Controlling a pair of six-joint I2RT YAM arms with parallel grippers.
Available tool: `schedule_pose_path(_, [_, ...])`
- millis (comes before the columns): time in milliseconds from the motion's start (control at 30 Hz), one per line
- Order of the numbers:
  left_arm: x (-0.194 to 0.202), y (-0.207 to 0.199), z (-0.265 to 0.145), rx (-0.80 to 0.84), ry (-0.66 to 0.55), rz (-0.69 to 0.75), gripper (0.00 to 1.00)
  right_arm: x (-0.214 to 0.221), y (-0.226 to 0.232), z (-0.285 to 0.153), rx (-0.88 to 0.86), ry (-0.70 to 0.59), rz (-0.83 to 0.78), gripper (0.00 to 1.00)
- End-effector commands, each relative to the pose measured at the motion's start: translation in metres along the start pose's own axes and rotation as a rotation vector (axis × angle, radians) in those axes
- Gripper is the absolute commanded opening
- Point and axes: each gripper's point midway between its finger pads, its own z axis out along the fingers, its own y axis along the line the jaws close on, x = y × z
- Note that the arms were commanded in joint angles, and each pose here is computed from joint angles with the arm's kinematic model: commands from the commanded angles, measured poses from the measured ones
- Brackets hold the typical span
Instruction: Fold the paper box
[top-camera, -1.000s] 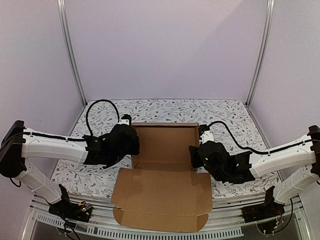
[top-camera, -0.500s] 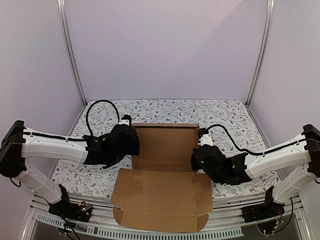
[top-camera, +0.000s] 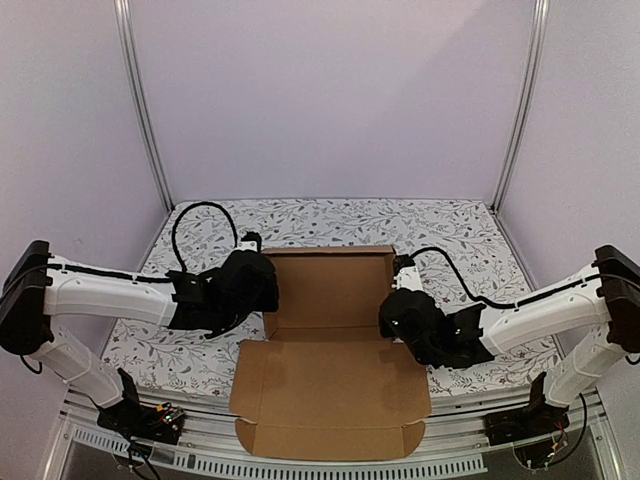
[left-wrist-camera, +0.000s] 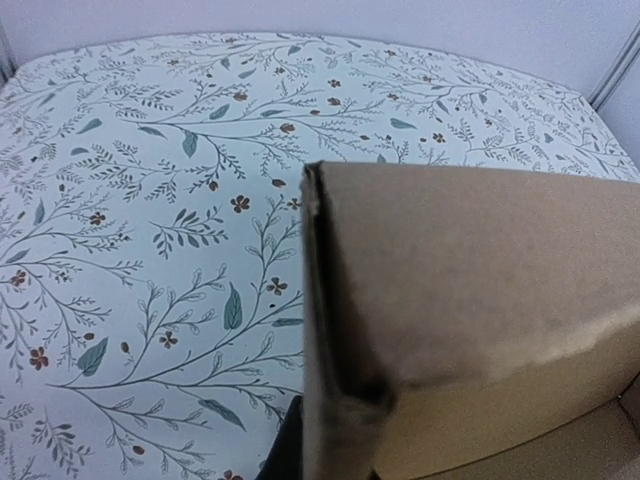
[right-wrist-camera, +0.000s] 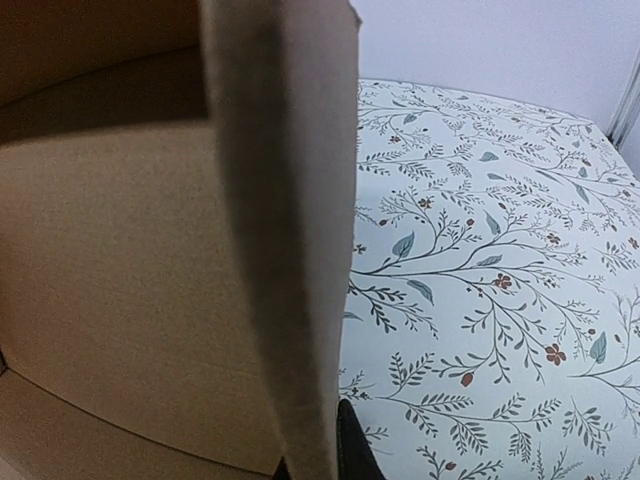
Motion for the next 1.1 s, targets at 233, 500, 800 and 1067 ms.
schedule_pose_path(233, [-0.011, -0.021, -0.006, 0.072, -0.007, -0.031, 0.2, -0.019, 0.022, 0.0, -0.035, -0.033, -0.002, 0.0])
schedule_pose_path(500, [-0.015, -0.024, -0.029, 0.183, -0.002, -0.019, 0.4, -0.027, 0.019, 0.015, -0.029, -0.021, -0.023, 0.0])
schedule_pose_path(800, [-0.009, -0.035, -0.063, 0.365, 0.086, 0.132, 0.67, -0.041, 0.014, 0.039, -0.046, -0.027, -0.084, 0.0])
schedule_pose_path(1067, [-0.05, -0.041, -0.114, 0.528, 0.06, 0.187, 0.7, -0.054, 0.01, 0.058, -0.19, -0.047, -0.113, 0.0])
